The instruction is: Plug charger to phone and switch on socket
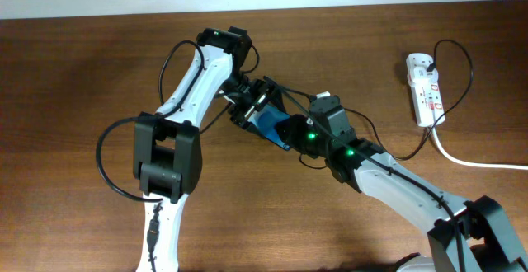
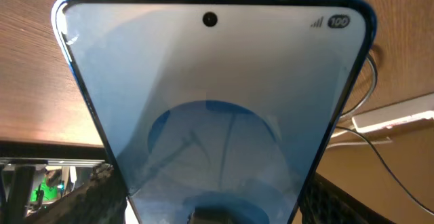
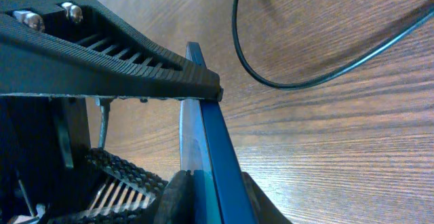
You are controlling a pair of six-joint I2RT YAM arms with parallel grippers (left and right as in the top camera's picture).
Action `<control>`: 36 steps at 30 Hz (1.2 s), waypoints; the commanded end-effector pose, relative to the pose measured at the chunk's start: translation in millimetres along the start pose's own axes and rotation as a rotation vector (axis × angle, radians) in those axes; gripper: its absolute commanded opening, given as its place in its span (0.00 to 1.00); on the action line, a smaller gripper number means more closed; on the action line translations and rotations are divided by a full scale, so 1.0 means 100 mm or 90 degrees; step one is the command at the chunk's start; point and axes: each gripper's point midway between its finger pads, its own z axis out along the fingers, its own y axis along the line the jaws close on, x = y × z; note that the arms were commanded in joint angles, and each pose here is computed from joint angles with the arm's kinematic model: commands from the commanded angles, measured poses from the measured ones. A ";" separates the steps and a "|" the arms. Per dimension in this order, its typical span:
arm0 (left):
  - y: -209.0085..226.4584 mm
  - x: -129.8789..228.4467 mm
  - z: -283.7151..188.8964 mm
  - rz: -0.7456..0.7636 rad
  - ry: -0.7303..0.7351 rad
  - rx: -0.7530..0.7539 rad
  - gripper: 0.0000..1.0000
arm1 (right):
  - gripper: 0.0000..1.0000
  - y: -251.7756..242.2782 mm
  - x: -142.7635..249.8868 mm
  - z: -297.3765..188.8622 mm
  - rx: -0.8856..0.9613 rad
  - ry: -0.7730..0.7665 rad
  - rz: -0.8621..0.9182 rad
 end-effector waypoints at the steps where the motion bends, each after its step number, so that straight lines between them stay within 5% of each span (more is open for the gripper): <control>1: -0.19 0.31 -0.06 -0.003 0.108 0.063 0.00 | 0.22 0.08 0.02 0.03 -0.020 0.008 -0.006; 5: -0.19 0.31 -0.06 -0.003 0.109 0.064 0.04 | 0.04 0.13 0.02 0.03 -0.033 0.010 -0.009; 15: -0.21 0.25 -0.09 0.053 0.097 0.077 0.09 | 0.04 0.08 -0.12 -0.17 -0.036 0.010 0.001; 20: -0.30 0.15 -0.15 0.109 0.081 0.112 0.64 | 0.04 0.01 -0.17 -0.22 -0.030 0.017 0.017; 23: -0.35 0.11 -0.16 0.122 0.069 0.122 0.64 | 0.04 0.01 -0.18 -0.23 -0.037 0.023 0.022; 27: -0.36 0.10 -0.17 0.125 0.067 0.125 0.92 | 0.04 0.01 -0.19 -0.23 -0.037 0.022 0.022; 33: -0.36 0.05 -0.18 0.137 0.054 0.127 1.00 | 0.04 0.00 -0.22 -0.24 -0.036 0.015 0.024; 34: -0.65 0.22 -0.30 0.295 0.101 0.234 1.00 | 0.04 -0.07 -0.39 -0.32 -0.041 -0.001 0.016; 36: -0.92 0.43 -0.57 0.442 0.157 0.368 1.00 | 0.04 -0.10 -0.70 -0.56 -0.066 -0.040 0.037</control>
